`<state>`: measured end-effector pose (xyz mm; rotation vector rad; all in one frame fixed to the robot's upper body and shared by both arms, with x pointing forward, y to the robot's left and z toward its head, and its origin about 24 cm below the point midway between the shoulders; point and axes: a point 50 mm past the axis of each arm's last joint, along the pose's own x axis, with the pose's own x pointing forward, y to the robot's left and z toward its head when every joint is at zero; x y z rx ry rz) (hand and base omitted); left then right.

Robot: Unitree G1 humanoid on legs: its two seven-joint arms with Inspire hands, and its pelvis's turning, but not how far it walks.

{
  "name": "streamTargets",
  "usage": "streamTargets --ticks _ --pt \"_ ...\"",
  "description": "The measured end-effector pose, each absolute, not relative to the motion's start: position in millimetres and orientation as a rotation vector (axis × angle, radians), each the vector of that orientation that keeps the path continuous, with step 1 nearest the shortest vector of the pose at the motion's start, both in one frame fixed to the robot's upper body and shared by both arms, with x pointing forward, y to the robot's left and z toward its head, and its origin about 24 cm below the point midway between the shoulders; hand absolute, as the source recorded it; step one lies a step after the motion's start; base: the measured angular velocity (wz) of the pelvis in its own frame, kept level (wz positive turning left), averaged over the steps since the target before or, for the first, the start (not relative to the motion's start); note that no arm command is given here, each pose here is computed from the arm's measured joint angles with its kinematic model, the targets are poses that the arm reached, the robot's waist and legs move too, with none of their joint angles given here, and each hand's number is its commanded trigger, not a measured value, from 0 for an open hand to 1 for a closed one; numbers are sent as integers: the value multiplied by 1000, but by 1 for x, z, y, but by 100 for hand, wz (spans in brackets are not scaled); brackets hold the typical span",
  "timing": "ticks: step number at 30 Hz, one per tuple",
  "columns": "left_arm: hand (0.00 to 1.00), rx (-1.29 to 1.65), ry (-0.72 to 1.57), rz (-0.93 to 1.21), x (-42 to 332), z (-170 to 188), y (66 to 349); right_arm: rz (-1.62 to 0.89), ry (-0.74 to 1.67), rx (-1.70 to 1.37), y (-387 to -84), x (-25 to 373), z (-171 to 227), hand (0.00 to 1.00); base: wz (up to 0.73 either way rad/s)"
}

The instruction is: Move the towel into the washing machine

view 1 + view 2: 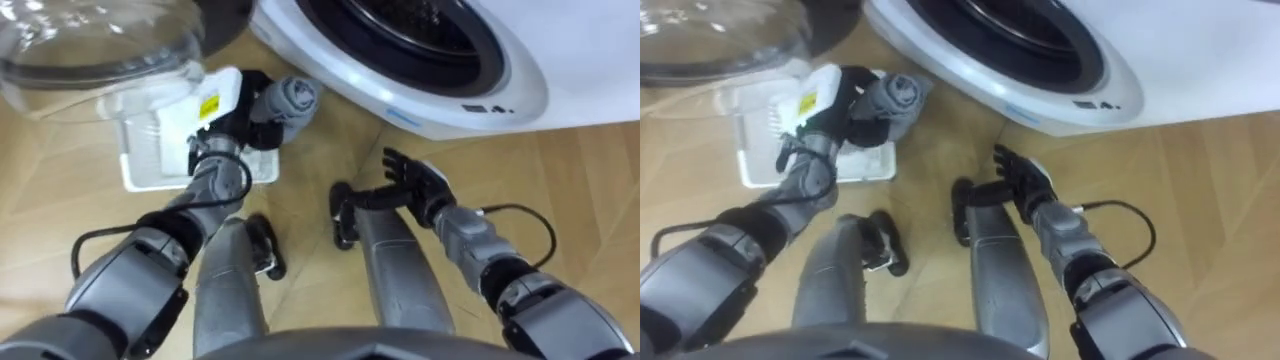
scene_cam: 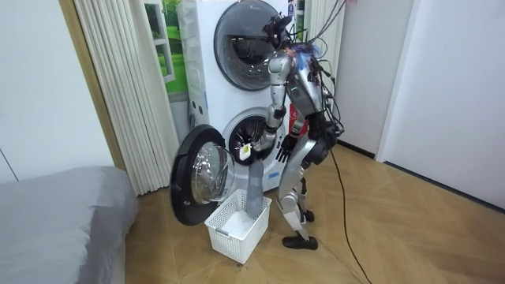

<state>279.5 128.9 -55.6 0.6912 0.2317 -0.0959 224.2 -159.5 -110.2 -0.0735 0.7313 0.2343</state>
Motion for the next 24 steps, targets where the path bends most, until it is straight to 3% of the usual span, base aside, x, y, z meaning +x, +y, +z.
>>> streamTargets --ticks 13,24 --pt "100 -62 557 -258 241 -85 116 314 769 -96 -155 212 -116 0 2" --pt "100 -358 608 -423 230 -83 97 328 774 -108 -158 206 -118 0 -2"
